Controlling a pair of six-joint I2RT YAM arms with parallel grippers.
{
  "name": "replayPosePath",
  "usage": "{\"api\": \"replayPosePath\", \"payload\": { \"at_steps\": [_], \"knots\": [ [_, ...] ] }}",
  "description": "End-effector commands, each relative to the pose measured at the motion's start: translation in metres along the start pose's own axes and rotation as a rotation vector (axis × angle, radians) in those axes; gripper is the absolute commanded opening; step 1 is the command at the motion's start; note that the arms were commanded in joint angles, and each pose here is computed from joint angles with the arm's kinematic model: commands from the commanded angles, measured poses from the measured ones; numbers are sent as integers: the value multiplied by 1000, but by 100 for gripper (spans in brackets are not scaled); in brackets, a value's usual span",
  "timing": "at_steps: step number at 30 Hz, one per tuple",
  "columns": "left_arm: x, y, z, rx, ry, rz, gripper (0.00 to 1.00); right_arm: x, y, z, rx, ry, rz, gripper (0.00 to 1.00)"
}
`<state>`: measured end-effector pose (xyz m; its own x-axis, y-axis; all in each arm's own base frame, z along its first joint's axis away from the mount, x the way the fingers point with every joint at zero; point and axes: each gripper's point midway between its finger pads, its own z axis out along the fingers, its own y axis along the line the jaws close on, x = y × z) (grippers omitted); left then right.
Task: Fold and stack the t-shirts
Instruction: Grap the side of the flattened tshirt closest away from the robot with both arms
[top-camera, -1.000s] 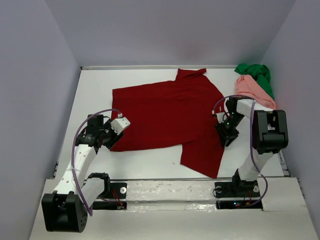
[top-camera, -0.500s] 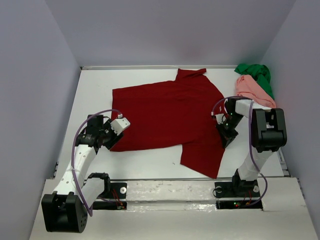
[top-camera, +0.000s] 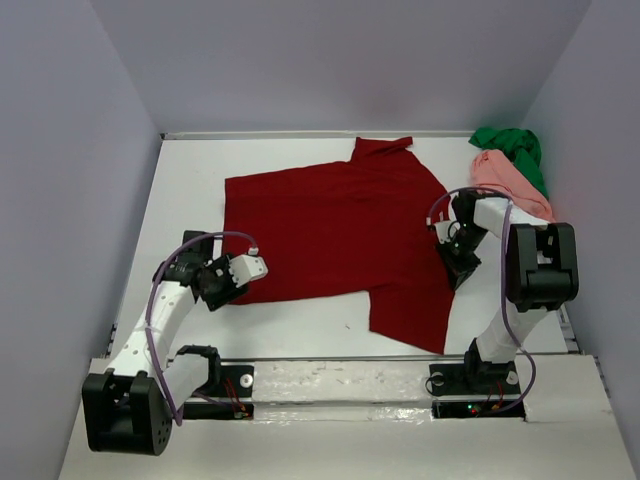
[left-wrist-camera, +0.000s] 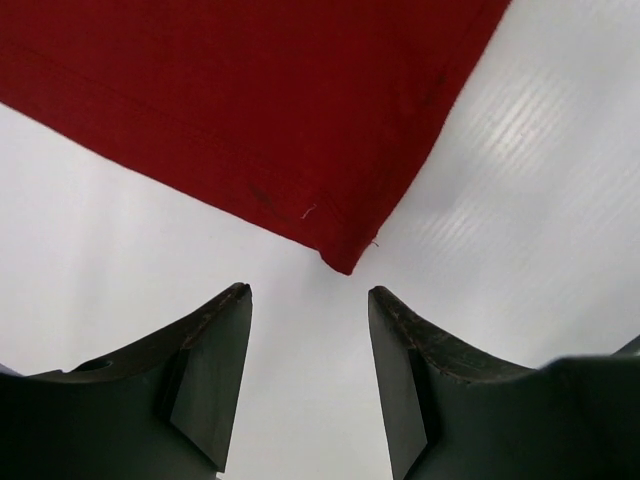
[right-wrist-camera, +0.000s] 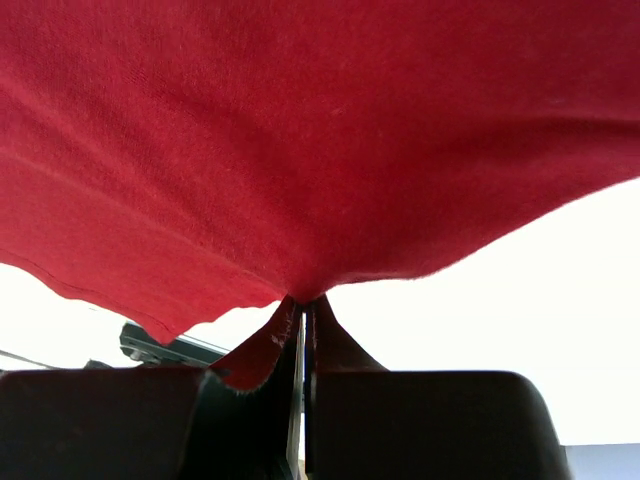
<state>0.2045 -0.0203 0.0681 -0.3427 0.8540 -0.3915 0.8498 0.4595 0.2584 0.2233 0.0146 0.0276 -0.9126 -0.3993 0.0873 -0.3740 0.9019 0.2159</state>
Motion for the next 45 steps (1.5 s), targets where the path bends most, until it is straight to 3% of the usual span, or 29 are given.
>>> {"api": "replayPosePath", "payload": {
  "at_steps": [1, 8, 24, 25, 26, 28, 29, 32, 45],
  "knots": [
    [7, -6, -4, 71, 59, 115, 62, -16, -5, -16, 49, -68, 8, 0],
    [12, -22, 8, 173, 106, 160, 61, -16, -3, -13, 36, -61, 27, 0],
    [28, -26, 35, 141, 191, 193, 62, -14, -4, -14, 42, -53, 28, 0],
    [29, -26, 35, 138, 195, 192, 59, -14, -4, -14, 42, -53, 28, 0],
    [31, -28, 36, 144, 198, 193, 47, -14, -4, -13, 41, -52, 30, 0],
    [31, -28, 37, 142, 196, 186, 33, -14, -4, -12, 39, -48, 30, 0],
    [30, -29, 37, 149, 191, 186, 18, -15, -4, -12, 40, -49, 30, 0],
    [25, -30, 36, 160, 175, 178, 0, -14, -4, -12, 37, -47, 32, 0],
    [-3, -3, -1, 65, 117, 189, 0, -4, 4, -44, 72, -101, 3, 0]
  ]
}}
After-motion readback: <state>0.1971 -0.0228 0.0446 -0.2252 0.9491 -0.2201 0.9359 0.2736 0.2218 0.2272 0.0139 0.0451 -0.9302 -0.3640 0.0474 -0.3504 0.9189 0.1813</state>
